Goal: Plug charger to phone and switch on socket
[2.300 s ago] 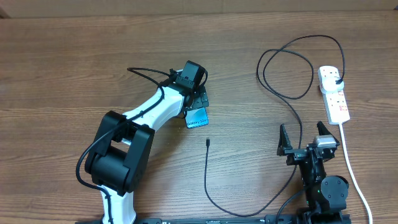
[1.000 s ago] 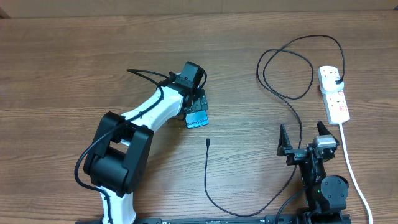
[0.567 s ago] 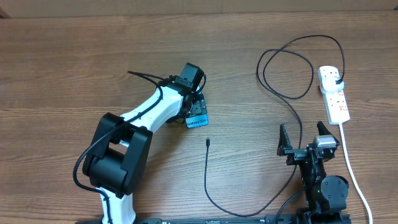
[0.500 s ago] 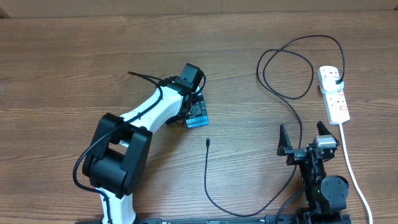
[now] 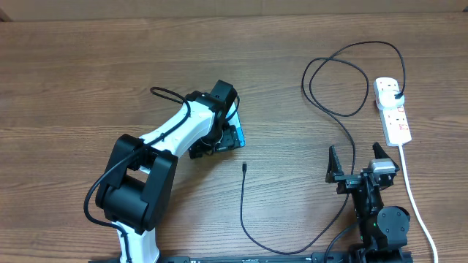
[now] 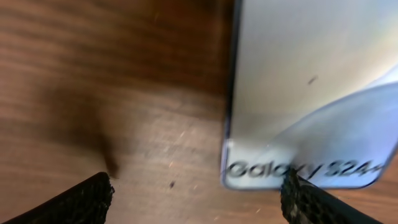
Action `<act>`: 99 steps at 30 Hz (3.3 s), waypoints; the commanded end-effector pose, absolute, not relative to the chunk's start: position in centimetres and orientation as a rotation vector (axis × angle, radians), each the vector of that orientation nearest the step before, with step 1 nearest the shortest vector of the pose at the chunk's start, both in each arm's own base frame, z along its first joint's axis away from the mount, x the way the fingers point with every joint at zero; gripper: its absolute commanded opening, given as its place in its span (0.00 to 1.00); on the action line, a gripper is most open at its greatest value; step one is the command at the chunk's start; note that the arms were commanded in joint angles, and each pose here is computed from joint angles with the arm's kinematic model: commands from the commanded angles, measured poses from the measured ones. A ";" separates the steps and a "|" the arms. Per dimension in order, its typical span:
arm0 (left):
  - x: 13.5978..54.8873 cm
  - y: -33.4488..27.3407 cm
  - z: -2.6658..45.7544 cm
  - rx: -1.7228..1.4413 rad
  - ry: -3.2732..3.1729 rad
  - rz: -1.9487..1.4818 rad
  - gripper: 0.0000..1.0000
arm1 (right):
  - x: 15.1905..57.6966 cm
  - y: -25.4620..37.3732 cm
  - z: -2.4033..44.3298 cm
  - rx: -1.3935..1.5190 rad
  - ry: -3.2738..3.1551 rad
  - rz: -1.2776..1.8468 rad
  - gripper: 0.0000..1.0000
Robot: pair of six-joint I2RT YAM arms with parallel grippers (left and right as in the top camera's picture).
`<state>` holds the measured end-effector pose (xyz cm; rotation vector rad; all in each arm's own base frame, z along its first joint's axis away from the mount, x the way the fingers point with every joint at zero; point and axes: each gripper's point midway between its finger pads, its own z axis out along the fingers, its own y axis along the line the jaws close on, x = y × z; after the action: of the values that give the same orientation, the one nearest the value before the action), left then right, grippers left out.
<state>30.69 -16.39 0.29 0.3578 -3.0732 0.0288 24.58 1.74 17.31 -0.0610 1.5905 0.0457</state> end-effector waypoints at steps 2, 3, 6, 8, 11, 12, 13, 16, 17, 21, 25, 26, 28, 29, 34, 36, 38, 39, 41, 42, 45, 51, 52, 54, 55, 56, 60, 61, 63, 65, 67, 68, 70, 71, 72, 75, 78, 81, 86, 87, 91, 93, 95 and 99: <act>28.2 -13.8 -2.2 0.336 -2.990 -0.182 0.91 | 24.6 1.6 17.0 -0.056 1.591 0.039 1.00; 28.1 -13.6 -2.2 0.334 -2.988 -0.197 0.91 | 24.6 1.6 17.0 -0.056 1.591 0.039 1.00; 27.9 -13.0 -2.1 0.325 -2.984 -0.245 0.90 | 24.6 1.6 17.0 -0.056 1.591 0.039 1.00; 27.8 -12.8 -2.0 0.322 -2.981 -0.260 0.90 | 24.6 1.6 17.0 -0.056 1.591 0.039 1.00; 27.9 -12.4 -2.0 0.319 -2.988 -0.291 0.90 | 24.6 1.6 17.0 -0.056 1.591 0.039 1.00; 28.0 -12.2 -2.0 0.318 -2.993 -0.308 0.89 | 24.6 1.6 17.0 -0.056 1.591 0.039 1.00; 28.1 -12.1 -1.9 0.317 -2.997 -0.322 0.89 | 24.6 1.6 17.0 -0.056 1.591 0.039 1.00; 28.2 -11.8 -1.9 0.316 -3.001 -0.343 0.90 | 24.6 1.6 17.0 -0.056 1.591 0.039 1.00; 28.1 -11.8 -1.9 0.315 -3.000 -0.343 0.90 | 24.6 1.6 17.0 -0.056 1.591 0.039 1.00; 28.1 -11.8 -1.9 0.315 -3.000 -0.343 0.96 | 24.6 1.6 17.0 -0.056 1.591 0.039 1.00; 28.0 -11.8 -1.8 0.293 -2.996 -0.345 0.99 | 24.6 1.6 17.0 -0.056 1.591 0.039 1.00; 28.1 -11.8 -1.7 0.250 -2.998 -0.346 0.98 | 24.6 1.6 17.0 -0.056 1.591 0.039 1.00; 29.1 -11.7 -1.1 0.114 -3.023 -0.358 1.00 | 24.6 1.6 17.0 -0.056 1.591 0.039 1.00; 29.7 -11.6 -0.5 0.055 -3.030 -0.363 1.00 | 24.6 1.6 17.0 -0.056 1.591 0.039 1.00; 32.5 -12.3 3.7 0.031 -3.068 -0.335 1.00 | 24.6 1.6 17.0 -0.056 1.591 0.039 1.00; 33.6 -12.8 5.2 0.039 -3.098 -0.310 1.00 | 24.6 1.6 17.0 -0.056 1.591 0.039 1.00; 34.4 -13.7 6.3 0.045 -3.124 -0.251 1.00 | 24.6 1.6 17.0 -0.056 1.591 0.039 1.00; 34.6 -14.3 6.6 0.048 -3.131 -0.203 1.00 | 24.6 1.6 17.0 -0.056 1.591 0.039 1.00; 34.7 -15.4 6.7 0.051 -3.132 -0.111 1.00 | 24.6 1.6 17.0 -0.056 1.591 0.039 1.00; 34.7 -15.8 6.6 0.050 -3.129 -0.078 1.00 | 24.6 1.6 17.0 -0.056 1.591 0.039 1.00; 34.4 -16.4 6.3 0.049 -3.118 -0.033 1.00 | 24.6 1.6 17.0 -0.056 1.591 0.039 1.00; 33.1 -16.5 4.0 0.043 -3.095 -0.048 1.00 | 24.6 1.6 17.0 -0.056 1.591 0.039 1.00; 32.8 -16.6 3.5 0.037 -3.092 -0.050 1.00 | 24.6 1.6 17.0 -0.056 1.591 0.039 1.00; 32.3 -16.6 2.4 0.023 -3.088 -0.054 1.00 | 24.6 1.6 17.0 -0.056 1.591 0.039 1.00; 32.0 -16.6 1.8 0.017 -3.088 -0.054 1.00 | 24.6 1.6 17.0 -0.056 1.591 0.039 1.00; 31.9 -16.7 1.3 0.013 -3.090 -0.054 1.00 | 24.6 1.6 17.0 -0.056 1.591 0.039 1.00; 31.5 -17.0 -0.4 0.008 -3.104 -0.024 1.00 | 24.6 1.6 17.0 -0.056 1.591 0.039 1.00; 31.4 -17.0 -0.5 0.011 -3.104 -0.023 1.00 | 24.6 1.6 17.0 -0.056 1.591 0.039 1.00; 31.6 -17.0 -0.4 0.014 -3.107 -0.023 1.00 | 24.6 1.6 17.0 -0.056 1.591 0.039 1.00; 32.1 -17.0 0.4 0.020 -3.116 -0.023 1.00 | 24.6 1.6 17.0 -0.056 1.591 0.039 1.00; 33.1 -17.2 1.9 0.034 -3.131 -0.015 1.00 | 24.6 1.6 17.0 -0.056 1.591 0.039 1.00; 33.6 -17.3 2.6 0.037 -3.138 -0.008 1.00 | 24.6 1.6 17.0 -0.056 1.591 0.039 1.00; 34.7 -17.8 4.2 0.041 -3.165 0.014 1.00 | 24.6 1.6 17.0 -0.056 1.591 0.039 1.00; 35.4 -18.1 5.1 0.041 -3.186 0.032 1.00 | 24.6 1.6 17.0 -0.056 1.591 0.039 1.00; 35.8 -18.4 5.7 0.041 -3.200 0.044 1.00 | 24.6 1.6 17.0 -0.056 1.591 0.039 1.00; 37.4 -19.2 7.0 0.075 -3.254 0.095 1.00 | 24.6 1.6 17.0 -0.056 1.591 0.039 1.00; 38.8 -19.6 7.1 0.120 -3.308 0.117 1.00 | 24.6 1.6 17.0 -0.056 1.591 0.039 1.00; 40.3 -19.0 6.8 0.189 -3.373 0.046 1.00 | 24.6 1.6 17.0 -0.056 1.591 0.039 1.00; 41.6 -19.3 4.6 0.202 -3.388 0.027 1.00 | 24.6 1.6 17.0 -0.056 1.591 0.039 1.00; 41.5 -19.3 4.0 0.200 -3.379 0.016 1.00 | 24.6 1.6 17.0 -0.056 1.591 0.039 1.00; 41.0 -19.0 0.9 0.189 -3.317 -0.044 1.00 | 24.6 1.6 17.0 -0.056 1.591 0.039 1.00; 40.7 -18.8 -0.4 0.185 -3.290 -0.069 1.00 | 24.6 1.6 17.0 -0.056 1.591 0.039 1.00; 40.3 -18.7 -1.5 0.180 -3.264 -0.087 1.00 | 24.6 1.6 17.0 -0.056 1.591 0.039 1.00; 39.6 -18.5 -2.5 0.175 -3.228 -0.111 1.00 | 24.6 1.6 17.0 -0.056 1.591 0.039 1.00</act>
<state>40.51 -19.47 0.13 0.1661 -3.2892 -0.0233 24.58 1.74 17.31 -0.0607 1.5905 0.0454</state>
